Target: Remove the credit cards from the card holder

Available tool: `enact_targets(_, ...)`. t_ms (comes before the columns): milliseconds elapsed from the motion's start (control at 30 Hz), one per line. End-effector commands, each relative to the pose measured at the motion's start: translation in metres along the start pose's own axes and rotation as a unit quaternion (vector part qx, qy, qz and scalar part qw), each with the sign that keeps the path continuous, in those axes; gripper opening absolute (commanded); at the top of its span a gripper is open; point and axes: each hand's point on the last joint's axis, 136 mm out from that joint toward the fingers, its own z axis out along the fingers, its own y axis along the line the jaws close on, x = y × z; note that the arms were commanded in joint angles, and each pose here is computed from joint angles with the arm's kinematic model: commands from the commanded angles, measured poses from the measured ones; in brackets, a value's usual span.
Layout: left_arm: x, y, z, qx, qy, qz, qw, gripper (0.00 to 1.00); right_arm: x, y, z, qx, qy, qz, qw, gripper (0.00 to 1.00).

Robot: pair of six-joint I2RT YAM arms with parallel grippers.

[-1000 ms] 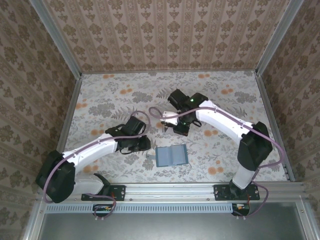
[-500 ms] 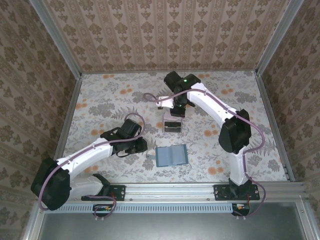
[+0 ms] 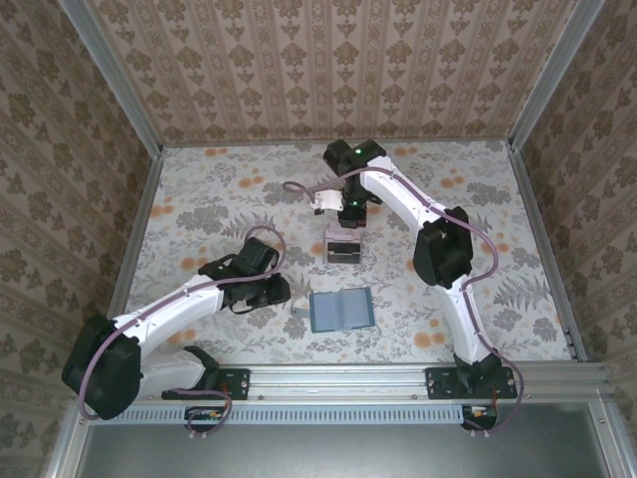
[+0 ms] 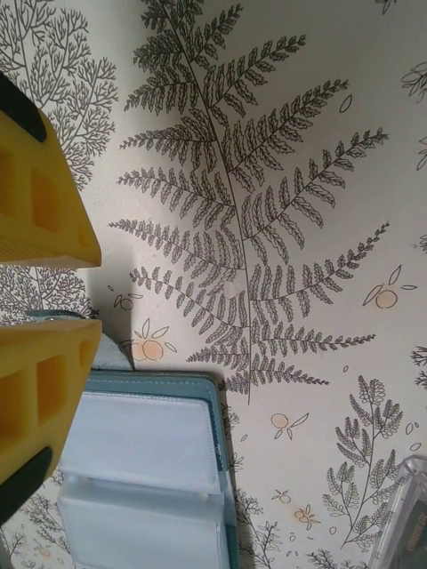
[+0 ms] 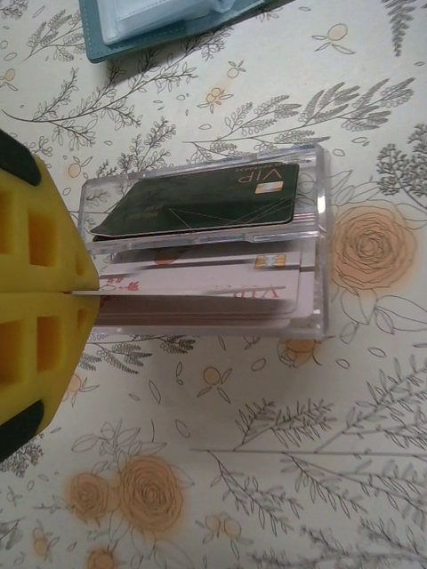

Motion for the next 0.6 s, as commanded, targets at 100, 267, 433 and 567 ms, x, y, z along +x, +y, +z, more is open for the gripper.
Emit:
enact_targets(100, 0.005, 0.008, -0.001, -0.007, 0.01, -0.013, 1.0, 0.24, 0.005, 0.002, 0.013, -0.023, 0.021, 0.001, 1.0, 0.12)
enact_targets(267, 0.005, 0.009, -0.002, -0.006, 0.008, -0.014, 1.0, 0.24, 0.004, 0.0, 0.015, -0.021, 0.019, 0.008, 1.0, 0.21)
enact_targets(433, 0.004, 0.009, -0.002, -0.005, 0.005, -0.013, 1.0, 0.24, 0.002, -0.006, 0.003, 0.002, 0.013, 0.02, 1.0, 0.23)
enact_targets(567, -0.001, 0.01, -0.001, -0.008, 0.0, -0.009, 1.0, 0.25, 0.004, -0.009, -0.008, 0.017, 0.0, 0.046, 0.999, 0.28)
